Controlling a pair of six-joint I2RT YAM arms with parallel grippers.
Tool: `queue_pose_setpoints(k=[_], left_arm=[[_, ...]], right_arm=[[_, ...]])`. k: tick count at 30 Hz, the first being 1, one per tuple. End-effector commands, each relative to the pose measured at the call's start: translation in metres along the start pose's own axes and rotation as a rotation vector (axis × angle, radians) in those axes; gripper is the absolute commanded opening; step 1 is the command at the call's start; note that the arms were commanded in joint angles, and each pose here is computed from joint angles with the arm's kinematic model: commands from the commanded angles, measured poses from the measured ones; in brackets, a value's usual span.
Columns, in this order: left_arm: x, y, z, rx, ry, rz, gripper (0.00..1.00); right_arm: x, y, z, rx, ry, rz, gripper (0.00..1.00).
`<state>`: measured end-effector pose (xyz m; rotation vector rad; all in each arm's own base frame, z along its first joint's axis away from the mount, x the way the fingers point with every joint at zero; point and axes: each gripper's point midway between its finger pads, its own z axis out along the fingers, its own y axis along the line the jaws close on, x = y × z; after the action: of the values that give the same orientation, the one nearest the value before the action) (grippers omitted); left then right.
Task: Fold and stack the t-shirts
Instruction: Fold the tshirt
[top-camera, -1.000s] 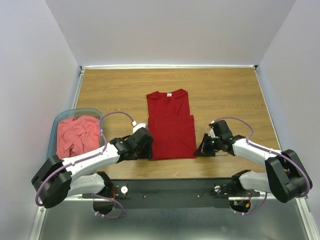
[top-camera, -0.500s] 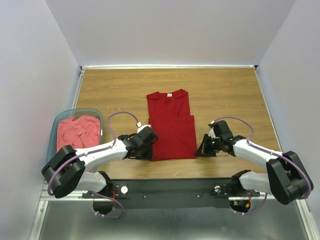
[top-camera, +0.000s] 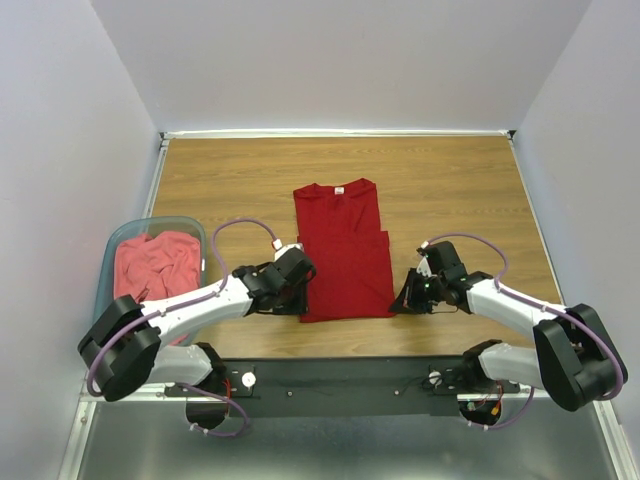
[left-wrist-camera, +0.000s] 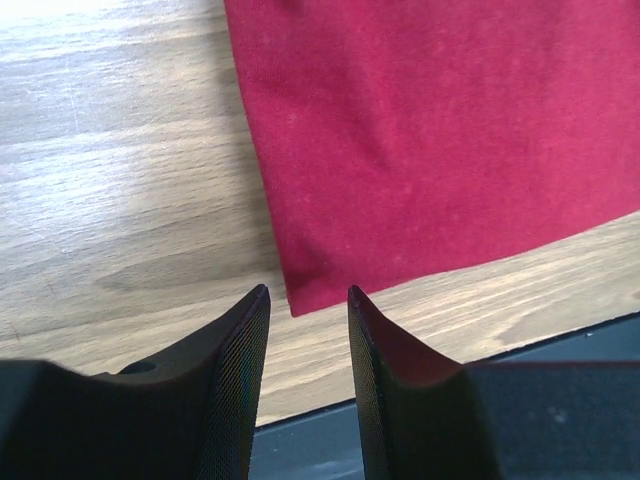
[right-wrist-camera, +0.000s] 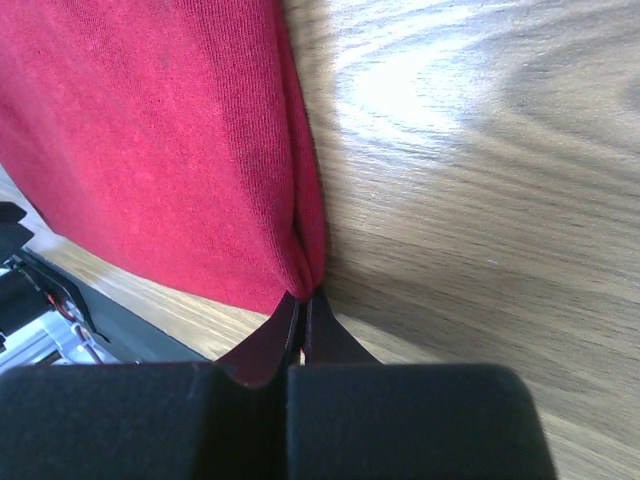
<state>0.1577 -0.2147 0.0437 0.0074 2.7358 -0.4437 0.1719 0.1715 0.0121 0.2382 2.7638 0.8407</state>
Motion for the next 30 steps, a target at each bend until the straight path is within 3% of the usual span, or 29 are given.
queue_pose_setpoints(k=[1,30], left_arm=[[0.003,-0.002,0.003,-0.011,0.035,-0.017,0.45],[0.025,0.008,0.021,-0.152,0.127,0.017,0.46]], right_arm=[[0.021,-0.026,0.0,0.094,0.052,0.002,0.01],[0.02,-0.015,-0.003,0.028,0.038,-0.021,0.01]])
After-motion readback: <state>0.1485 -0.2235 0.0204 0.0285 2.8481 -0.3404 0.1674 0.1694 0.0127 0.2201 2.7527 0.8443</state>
